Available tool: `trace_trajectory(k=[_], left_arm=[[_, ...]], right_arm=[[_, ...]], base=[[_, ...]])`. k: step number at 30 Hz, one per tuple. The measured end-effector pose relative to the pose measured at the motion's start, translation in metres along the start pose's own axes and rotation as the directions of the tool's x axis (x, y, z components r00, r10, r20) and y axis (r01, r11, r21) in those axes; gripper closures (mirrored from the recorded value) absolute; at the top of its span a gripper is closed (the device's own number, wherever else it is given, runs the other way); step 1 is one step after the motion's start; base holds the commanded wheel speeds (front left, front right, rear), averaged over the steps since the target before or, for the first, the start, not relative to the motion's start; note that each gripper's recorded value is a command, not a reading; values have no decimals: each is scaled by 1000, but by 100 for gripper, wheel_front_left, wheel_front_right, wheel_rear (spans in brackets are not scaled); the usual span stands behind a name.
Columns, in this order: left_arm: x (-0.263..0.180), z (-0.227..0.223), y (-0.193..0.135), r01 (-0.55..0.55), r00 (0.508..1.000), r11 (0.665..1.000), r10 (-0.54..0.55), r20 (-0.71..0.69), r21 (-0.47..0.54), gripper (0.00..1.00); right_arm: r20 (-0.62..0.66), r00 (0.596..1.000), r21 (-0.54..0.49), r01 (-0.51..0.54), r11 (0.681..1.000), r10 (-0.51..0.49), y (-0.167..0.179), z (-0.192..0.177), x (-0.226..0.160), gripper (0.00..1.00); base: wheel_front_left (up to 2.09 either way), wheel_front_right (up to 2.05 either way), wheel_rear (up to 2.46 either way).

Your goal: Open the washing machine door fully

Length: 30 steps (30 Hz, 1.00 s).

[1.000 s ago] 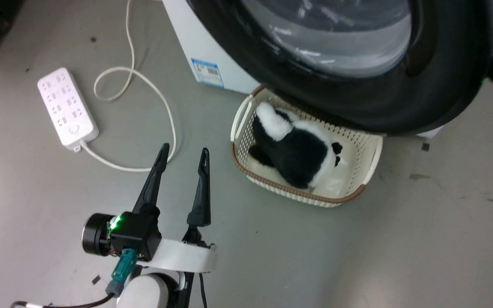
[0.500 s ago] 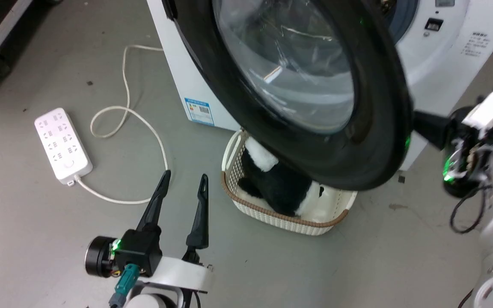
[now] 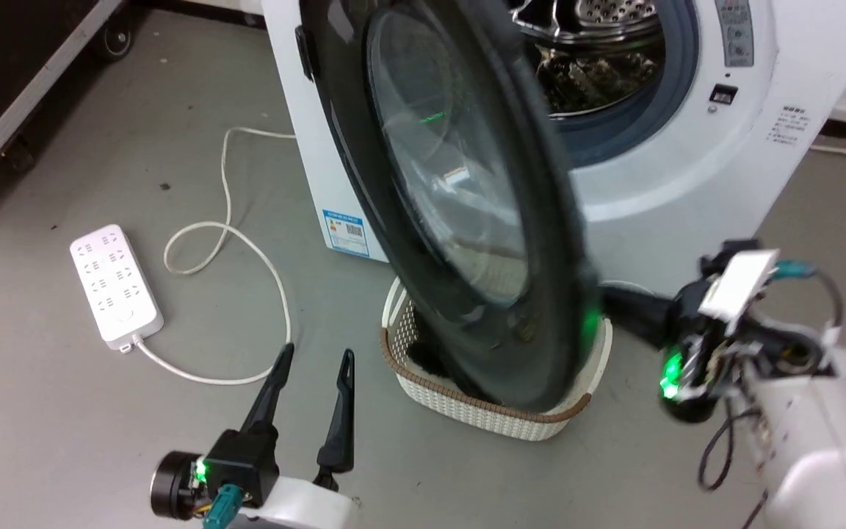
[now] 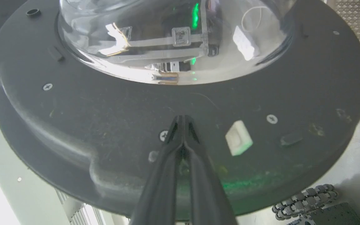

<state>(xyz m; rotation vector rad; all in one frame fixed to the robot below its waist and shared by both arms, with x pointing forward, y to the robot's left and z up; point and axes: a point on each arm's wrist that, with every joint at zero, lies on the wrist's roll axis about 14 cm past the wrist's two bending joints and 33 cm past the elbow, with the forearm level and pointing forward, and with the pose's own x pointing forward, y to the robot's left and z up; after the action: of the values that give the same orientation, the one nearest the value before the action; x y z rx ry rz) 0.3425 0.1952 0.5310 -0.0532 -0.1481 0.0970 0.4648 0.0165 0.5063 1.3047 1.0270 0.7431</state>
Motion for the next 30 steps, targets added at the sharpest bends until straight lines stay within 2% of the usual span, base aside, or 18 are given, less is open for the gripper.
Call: trace_trajectory(k=[3,4,10,19,20,21,22,25,27,28,30], left_arm=[[-5,-5,0,5,1000,1000,-5,-15,-6,0],[-9,-7,-1,9,1000,1000,-10,-24,-9,0],[-10,-6,0,8,1000,1000,-8,-22,-10,0],[-10,-7,7,-13,1000,1000,13,-23,-6,0],[-10,-7,9,-17,1000,1000,17,-23,-5,0],[-11,-7,9,-19,1000,1000,19,-24,-6,0],[-12,-8,10,-19,999,1000,19,-26,-7,0],[-12,-8,10,-16,1000,1000,16,-25,-10,0],[-11,-7,10,-13,1000,1000,13,-20,-13,0],[-11,-6,10,-12,1000,1000,12,-17,-17,0],[-10,-4,11,-8,1000,1000,8,-11,-24,0]], right_arm=[[-43,998,-1,-39,999,39,0,-25,6,100],[-82,994,2,-68,998,68,-2,-54,14,100],[-139,986,12,-91,996,92,-9,-107,31,100],[-73,991,12,-115,993,116,-3,-109,36,100],[-57,991,7,-120,993,120,-1,-105,35,97],[-30,992,-5,-120,993,120,0,-100,32,55],[9,993,-28,-119,992,120,2,-91,28,0],[155,980,-158,-100,982,125,14,-57,9,0],[279,949,-295,-63,954,149,28,-31,-10,0],[337,927,-378,-29,925,166,36,-19,-21,0],[435,874,-534,57,843,217,53,-1,-45,0]], base=[[0,0,0],[0,0,0],[0,0,0],[0,0,0],[0,0,0],[0,0,0],[0,0,0],[0,0,0],[0,0,0],[0,0,0],[0,0,0]])
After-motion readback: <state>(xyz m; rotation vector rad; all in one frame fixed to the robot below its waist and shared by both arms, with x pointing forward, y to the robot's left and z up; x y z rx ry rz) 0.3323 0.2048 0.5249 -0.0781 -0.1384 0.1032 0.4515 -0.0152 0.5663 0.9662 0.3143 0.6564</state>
